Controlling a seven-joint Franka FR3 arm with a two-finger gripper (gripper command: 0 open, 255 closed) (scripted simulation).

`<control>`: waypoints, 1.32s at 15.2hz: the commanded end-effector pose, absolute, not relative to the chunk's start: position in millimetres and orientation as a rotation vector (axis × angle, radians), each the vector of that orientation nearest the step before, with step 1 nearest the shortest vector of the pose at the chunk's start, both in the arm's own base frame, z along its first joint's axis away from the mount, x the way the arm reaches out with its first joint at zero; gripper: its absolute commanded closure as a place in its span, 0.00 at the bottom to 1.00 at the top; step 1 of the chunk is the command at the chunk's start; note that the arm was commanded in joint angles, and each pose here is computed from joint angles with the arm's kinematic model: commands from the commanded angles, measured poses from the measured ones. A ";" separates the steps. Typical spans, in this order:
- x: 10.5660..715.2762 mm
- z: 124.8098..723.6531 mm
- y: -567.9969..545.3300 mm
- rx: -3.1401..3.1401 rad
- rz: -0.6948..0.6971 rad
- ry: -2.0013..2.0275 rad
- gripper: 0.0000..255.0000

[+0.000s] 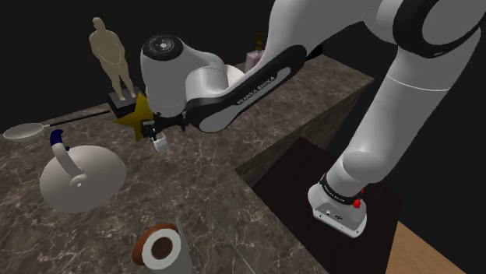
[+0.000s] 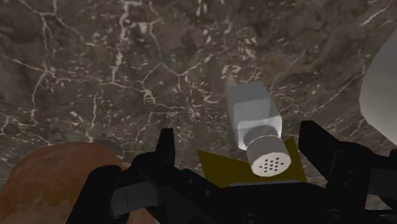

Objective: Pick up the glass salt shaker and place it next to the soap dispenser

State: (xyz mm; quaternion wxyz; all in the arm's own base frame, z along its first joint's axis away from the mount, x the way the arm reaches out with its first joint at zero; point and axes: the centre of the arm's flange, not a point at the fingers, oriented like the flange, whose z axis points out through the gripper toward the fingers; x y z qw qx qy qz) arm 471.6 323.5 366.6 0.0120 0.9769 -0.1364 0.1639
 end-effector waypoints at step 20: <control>499.0 307.8 346.4 3.035 0.539 -0.447 1.00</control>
